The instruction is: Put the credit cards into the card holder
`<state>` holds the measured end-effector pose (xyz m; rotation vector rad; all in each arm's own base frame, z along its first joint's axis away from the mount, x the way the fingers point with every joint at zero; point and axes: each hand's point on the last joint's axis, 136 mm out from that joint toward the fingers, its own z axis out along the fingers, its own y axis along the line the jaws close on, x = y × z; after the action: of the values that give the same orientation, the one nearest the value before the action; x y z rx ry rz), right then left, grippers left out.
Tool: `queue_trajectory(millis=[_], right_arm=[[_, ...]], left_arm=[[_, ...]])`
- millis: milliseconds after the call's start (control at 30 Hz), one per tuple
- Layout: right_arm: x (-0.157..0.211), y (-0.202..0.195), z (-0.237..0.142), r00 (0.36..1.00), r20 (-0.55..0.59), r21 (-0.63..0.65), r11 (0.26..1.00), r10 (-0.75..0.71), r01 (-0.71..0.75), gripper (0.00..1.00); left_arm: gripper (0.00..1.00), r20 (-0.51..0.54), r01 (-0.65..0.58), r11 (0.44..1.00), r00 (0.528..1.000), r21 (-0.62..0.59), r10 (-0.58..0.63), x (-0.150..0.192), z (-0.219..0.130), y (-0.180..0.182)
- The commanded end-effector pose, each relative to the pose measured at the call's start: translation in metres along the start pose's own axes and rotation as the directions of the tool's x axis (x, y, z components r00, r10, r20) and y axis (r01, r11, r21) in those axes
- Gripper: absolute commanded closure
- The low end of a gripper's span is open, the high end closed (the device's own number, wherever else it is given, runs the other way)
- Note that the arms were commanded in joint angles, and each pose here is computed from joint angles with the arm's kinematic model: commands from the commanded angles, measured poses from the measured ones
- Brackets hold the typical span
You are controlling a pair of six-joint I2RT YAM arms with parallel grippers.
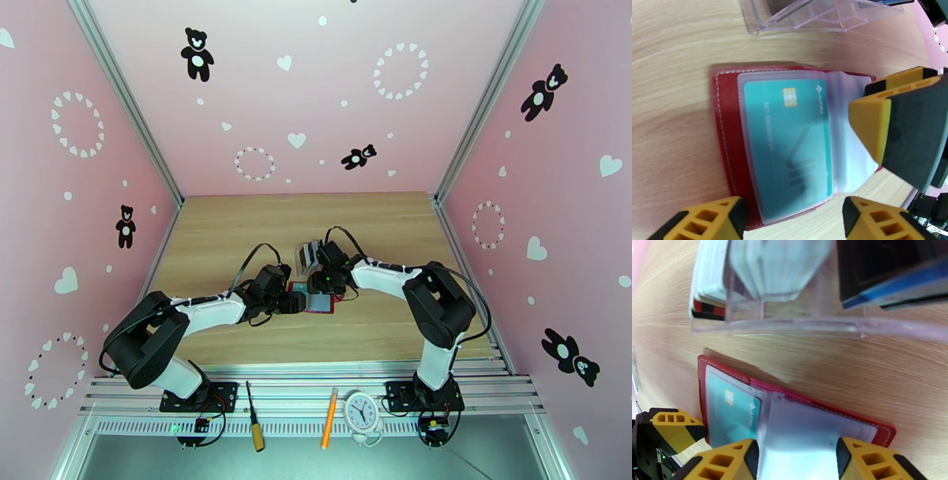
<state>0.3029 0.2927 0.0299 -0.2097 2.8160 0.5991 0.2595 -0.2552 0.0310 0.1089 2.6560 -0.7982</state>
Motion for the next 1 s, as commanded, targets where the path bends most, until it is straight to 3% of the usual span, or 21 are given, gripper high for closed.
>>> queue_trajectory(millis=[0,400,967], right_arm=[[0.011,0.011,0.01,0.999,-0.035,-0.04,0.999,0.009,-0.011,0.42],[0.014,0.039,0.008,0.999,-0.032,-0.13,0.991,0.017,-0.021,0.42],[0.023,0.062,0.011,0.997,-0.059,-0.253,0.965,0.055,-0.068,0.42]], left_arm=[[0.29,-0.112,0.018,0.996,0.993,-0.086,-0.028,0.031,0.009,0.03],[0.25,-0.11,0.009,1.0,0.994,0.005,-0.008,0.031,0.005,0.012],[0.25,-0.119,0.011,1.0,0.993,-0.005,-0.011,0.031,0.007,0.014]])
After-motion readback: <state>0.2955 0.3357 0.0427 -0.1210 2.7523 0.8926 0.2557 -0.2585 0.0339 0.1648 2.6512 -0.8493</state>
